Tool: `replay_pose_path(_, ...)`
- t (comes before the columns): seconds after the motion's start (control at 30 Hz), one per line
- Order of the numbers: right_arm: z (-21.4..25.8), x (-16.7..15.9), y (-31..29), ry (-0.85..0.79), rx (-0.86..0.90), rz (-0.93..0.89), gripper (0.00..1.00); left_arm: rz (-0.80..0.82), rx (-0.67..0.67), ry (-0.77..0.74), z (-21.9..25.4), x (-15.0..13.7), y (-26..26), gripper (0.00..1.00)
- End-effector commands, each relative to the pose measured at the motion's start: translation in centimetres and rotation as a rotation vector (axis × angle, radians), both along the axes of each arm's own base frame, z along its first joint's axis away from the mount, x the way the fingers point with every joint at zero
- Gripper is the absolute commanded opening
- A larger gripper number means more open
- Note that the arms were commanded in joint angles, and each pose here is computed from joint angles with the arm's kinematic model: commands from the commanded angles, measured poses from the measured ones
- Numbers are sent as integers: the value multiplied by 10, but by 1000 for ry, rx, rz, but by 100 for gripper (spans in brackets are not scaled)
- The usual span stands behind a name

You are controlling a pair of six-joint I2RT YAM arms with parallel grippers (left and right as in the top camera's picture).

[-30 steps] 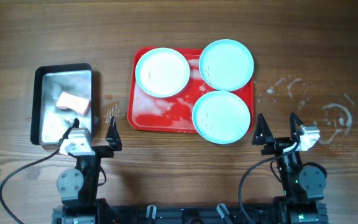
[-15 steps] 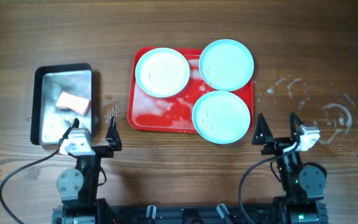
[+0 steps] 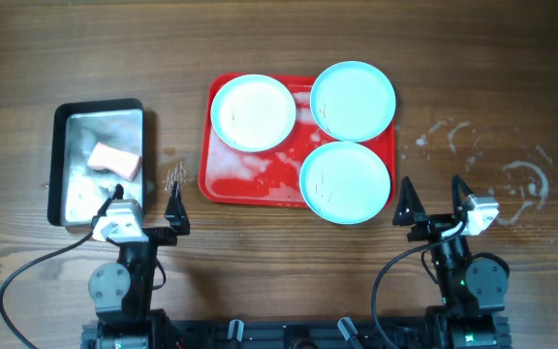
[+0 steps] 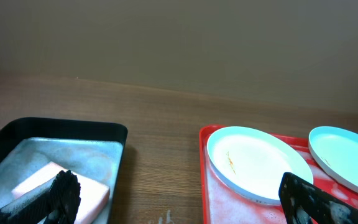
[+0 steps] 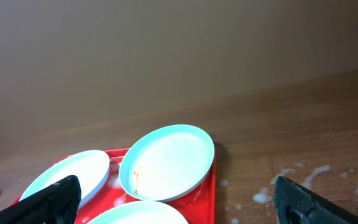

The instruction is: Clean dirty plates on tray and stack at the side

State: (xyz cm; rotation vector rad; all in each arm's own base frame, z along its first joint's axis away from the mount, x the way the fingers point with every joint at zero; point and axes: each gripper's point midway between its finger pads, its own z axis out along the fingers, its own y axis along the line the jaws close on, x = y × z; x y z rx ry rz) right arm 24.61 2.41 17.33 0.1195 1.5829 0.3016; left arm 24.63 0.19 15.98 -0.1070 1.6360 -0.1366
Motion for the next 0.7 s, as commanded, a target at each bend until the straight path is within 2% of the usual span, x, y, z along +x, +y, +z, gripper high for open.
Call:
replay_pose_path(0.0, -1, 0, -2, 1, -3, -14, 100, -24, 15, 1, -2, 0, -4, 100)
replay_pose_path(0.23, 2, 1, -6, -8, -1, -40, 100, -24, 15, 1, -2, 0, -4, 100)
replay_pose_path(0.37, 14, -2, 13, -58, -1, 71, 100, -25, 13, -5, 0, 0, -4, 100)
replay_pose_path(0.57, 41, -11, 33, -134, 22, 196, 100, -17, -106, -8, 7, -1, -4, 100)
replay_pose_path(0.67, 61, -17, 42, -161, 16, 253, 100, -18, -113, -42, 25, -4, -5, 100)
